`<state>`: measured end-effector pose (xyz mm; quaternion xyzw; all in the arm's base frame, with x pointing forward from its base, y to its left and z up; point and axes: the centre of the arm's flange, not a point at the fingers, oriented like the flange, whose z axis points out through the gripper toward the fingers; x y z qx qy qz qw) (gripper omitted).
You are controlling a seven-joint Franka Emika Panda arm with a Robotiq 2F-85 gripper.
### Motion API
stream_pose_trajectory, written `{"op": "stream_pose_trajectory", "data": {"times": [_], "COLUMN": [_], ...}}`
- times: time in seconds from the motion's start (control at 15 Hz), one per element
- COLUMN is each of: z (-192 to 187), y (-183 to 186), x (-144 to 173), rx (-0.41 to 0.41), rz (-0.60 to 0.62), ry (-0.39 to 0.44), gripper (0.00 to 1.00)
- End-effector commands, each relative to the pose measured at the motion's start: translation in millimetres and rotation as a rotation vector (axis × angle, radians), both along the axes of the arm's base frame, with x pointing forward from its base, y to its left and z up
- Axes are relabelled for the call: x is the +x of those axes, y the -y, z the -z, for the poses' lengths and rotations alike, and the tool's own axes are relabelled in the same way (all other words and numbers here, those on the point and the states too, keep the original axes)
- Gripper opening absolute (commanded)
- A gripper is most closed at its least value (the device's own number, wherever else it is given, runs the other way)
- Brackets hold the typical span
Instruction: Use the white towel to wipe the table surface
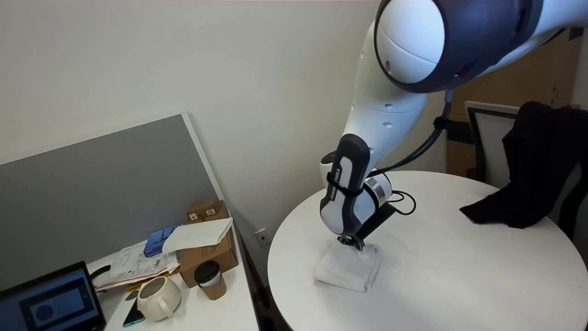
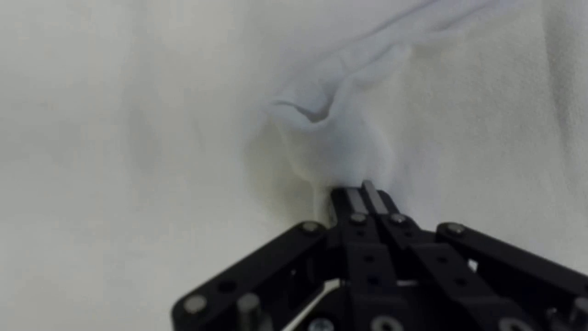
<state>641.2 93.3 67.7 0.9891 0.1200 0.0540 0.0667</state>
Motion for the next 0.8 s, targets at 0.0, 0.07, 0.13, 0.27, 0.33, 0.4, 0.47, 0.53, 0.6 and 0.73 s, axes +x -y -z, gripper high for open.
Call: {"op": "stream_pose_trajectory", "data": {"times": [0.0, 0.07, 0.13, 0.27, 0.33, 0.4, 0.47, 0.53, 0.6, 0.73], "z": [8, 9, 9, 13, 15, 17, 19, 21, 22, 28], "y": [54, 72, 93, 130, 146, 165, 181, 194, 207, 224], "x": [28, 30, 31, 27, 24, 18, 10, 2, -10, -37], "rx": [0.010, 0.013, 0.011, 0.009, 0.008, 0.006, 0.006, 0.004, 0.007, 0.018], "rz": [0.087, 0.115, 0.146, 0.201, 0.226, 0.254, 0.280, 0.302, 0.320, 0.348], "ry": [-0.001, -0.003, -0.007, -0.016, -0.021, -0.028, -0.033, -0.039, -0.047, -0.073], "gripper": [0.00, 0.00, 0.00, 0.00, 0.00, 0.00, 0.00, 0.00, 0.00, 0.00]}}
